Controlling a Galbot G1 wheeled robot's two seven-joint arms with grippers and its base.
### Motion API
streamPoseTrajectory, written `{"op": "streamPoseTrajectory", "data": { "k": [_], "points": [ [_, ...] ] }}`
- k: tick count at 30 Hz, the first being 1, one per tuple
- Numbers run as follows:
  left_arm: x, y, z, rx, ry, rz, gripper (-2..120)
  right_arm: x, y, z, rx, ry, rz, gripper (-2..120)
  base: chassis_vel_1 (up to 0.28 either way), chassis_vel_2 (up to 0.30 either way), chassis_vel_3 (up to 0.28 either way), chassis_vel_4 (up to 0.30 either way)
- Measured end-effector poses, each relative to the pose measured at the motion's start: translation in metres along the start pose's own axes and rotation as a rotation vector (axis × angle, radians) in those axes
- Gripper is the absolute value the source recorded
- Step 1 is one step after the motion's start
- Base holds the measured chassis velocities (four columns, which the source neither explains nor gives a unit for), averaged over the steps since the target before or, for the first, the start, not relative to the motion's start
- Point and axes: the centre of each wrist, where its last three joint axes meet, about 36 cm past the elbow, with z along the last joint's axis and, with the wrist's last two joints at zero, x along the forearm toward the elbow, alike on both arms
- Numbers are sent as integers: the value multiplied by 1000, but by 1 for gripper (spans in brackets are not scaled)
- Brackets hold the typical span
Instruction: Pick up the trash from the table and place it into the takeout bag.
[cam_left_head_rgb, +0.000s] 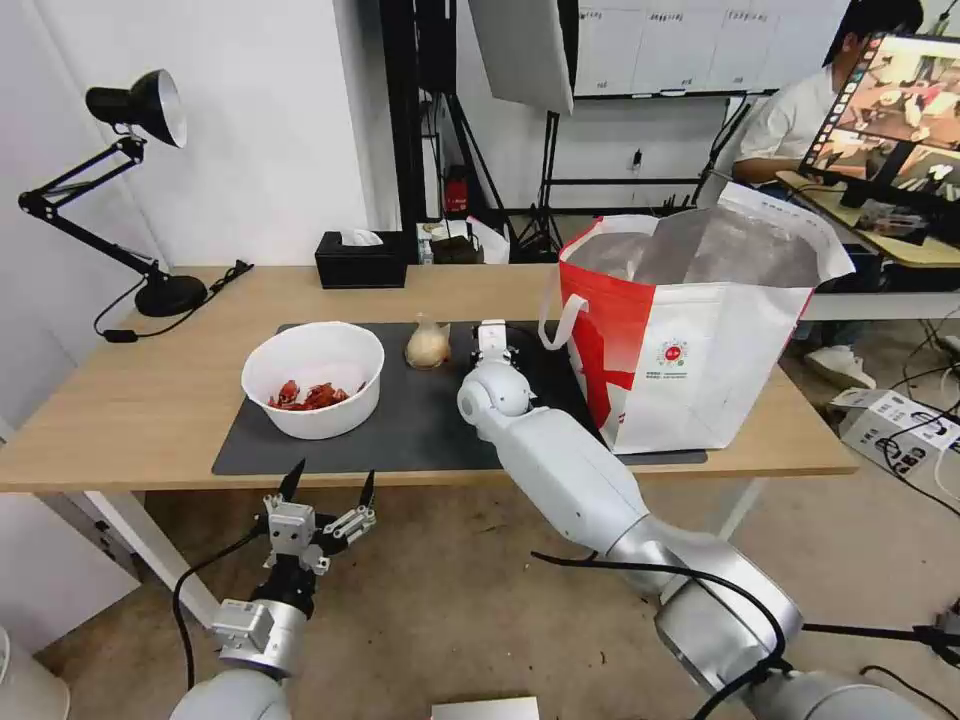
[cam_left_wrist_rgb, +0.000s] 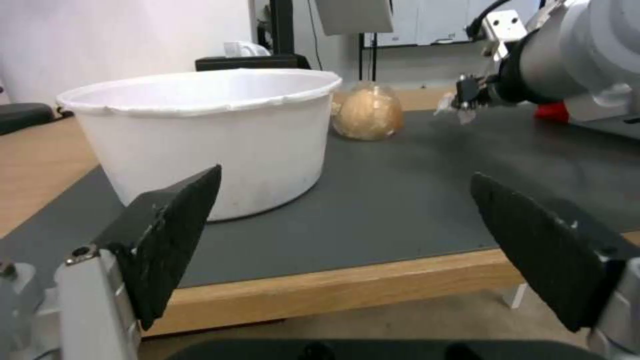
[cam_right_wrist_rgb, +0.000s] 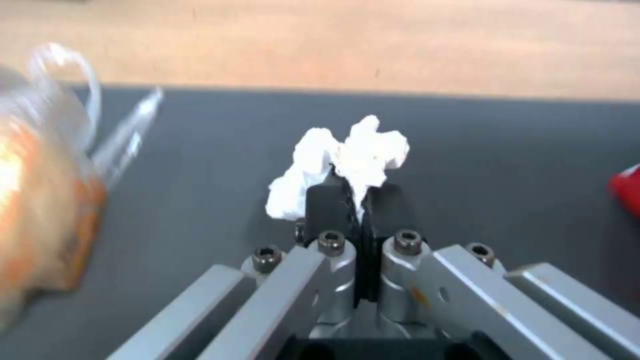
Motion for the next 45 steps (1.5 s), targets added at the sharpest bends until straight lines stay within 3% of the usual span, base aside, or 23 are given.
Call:
{"op": "streamPoseTrajectory", "data": {
  "k": [8, 17, 21, 27, 33, 36, 45],
  "points": [
    [2, 3, -3, -6, -6, -8, 100, 38, -8, 4, 4, -228, 10, 0, 0, 0, 0, 0],
    [3, 6, -5, -11, -14, -19, 100, 80, -24, 20, -48, -376, -24, 0, 0, 0, 0, 0],
    [1, 10, -6, -16, -23, -29, 100, 91, -24, 41, -46, -470, -30, 0, 0, 0, 0, 0],
    [2, 11, -8, -14, -23, -33, 100, 103, -20, 48, -24, -575, -17, 0, 0, 0, 0, 0],
    [5, 11, -6, -12, -14, -36, 100, 113, -22, 32, 12, -676, -11, 0, 0, 0, 0, 0],
    [6, 11, -6, -12, -12, -38, 100, 116, -28, 9, 31, -749, 3, 0, 0, 0, 0, 0],
    [6, 16, -7, -22, -14, -42, 100, 130, -51, -36, 20, -788, 71, 0, 0, 0, 0, 0]
  ]
}}
